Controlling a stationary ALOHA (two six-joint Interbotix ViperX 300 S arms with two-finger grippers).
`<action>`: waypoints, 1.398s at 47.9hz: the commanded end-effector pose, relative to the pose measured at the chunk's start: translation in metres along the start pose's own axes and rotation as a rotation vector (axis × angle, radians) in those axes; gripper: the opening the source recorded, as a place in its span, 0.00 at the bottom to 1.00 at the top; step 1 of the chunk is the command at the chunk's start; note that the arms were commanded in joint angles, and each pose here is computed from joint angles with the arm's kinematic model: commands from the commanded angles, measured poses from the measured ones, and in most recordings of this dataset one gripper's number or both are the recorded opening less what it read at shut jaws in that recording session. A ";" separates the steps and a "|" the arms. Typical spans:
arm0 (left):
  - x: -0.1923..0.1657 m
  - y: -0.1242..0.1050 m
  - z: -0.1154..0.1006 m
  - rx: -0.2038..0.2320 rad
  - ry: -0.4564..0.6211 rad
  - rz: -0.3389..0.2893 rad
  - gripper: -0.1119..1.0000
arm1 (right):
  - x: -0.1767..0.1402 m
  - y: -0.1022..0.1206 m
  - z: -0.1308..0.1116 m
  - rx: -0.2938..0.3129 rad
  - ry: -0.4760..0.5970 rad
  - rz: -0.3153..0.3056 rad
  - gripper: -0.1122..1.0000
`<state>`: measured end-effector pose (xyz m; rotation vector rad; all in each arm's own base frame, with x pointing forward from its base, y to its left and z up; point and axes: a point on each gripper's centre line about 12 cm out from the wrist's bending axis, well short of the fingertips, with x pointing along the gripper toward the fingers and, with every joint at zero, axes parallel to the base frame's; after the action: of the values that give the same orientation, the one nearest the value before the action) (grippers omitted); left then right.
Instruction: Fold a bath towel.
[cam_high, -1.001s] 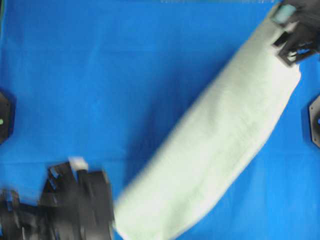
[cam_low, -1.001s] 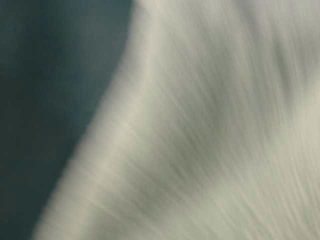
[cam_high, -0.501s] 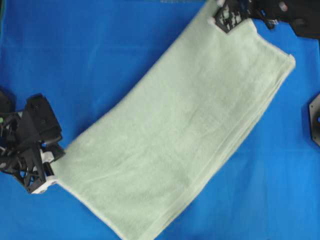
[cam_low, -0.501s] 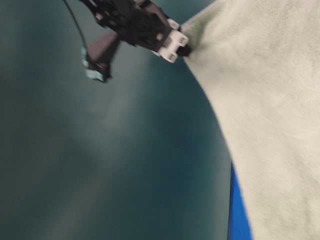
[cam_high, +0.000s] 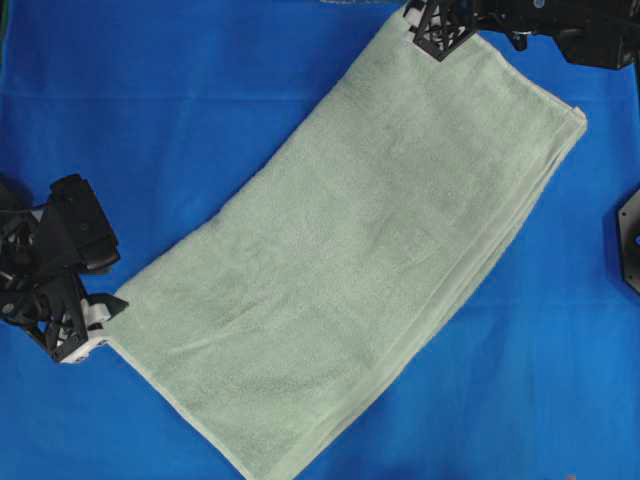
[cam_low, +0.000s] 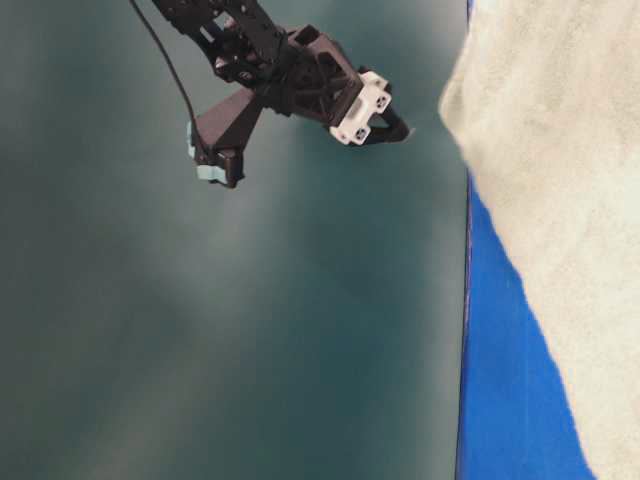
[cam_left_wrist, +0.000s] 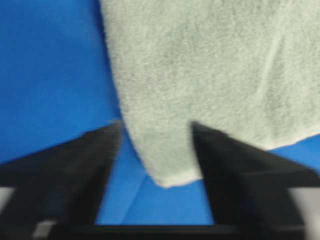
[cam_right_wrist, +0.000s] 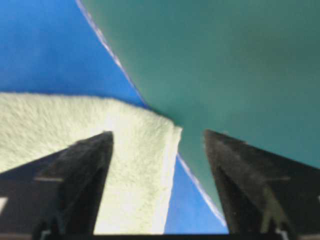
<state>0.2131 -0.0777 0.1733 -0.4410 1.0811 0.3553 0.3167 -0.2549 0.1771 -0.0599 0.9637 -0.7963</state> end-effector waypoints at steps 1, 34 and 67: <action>-0.005 0.000 0.003 0.004 -0.013 -0.009 0.74 | -0.018 -0.013 0.001 0.032 0.002 -0.038 0.71; -0.028 0.019 0.014 0.026 -0.064 -0.009 0.88 | -0.100 -0.020 -0.094 0.131 0.259 0.104 0.66; -0.021 0.014 0.015 0.032 -0.056 -0.008 0.88 | 0.017 -0.013 -0.155 0.168 0.404 0.165 0.66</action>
<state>0.2033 -0.0567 0.1889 -0.3954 1.0502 0.3535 0.2071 -0.2277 0.0932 0.2966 1.2256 -0.7371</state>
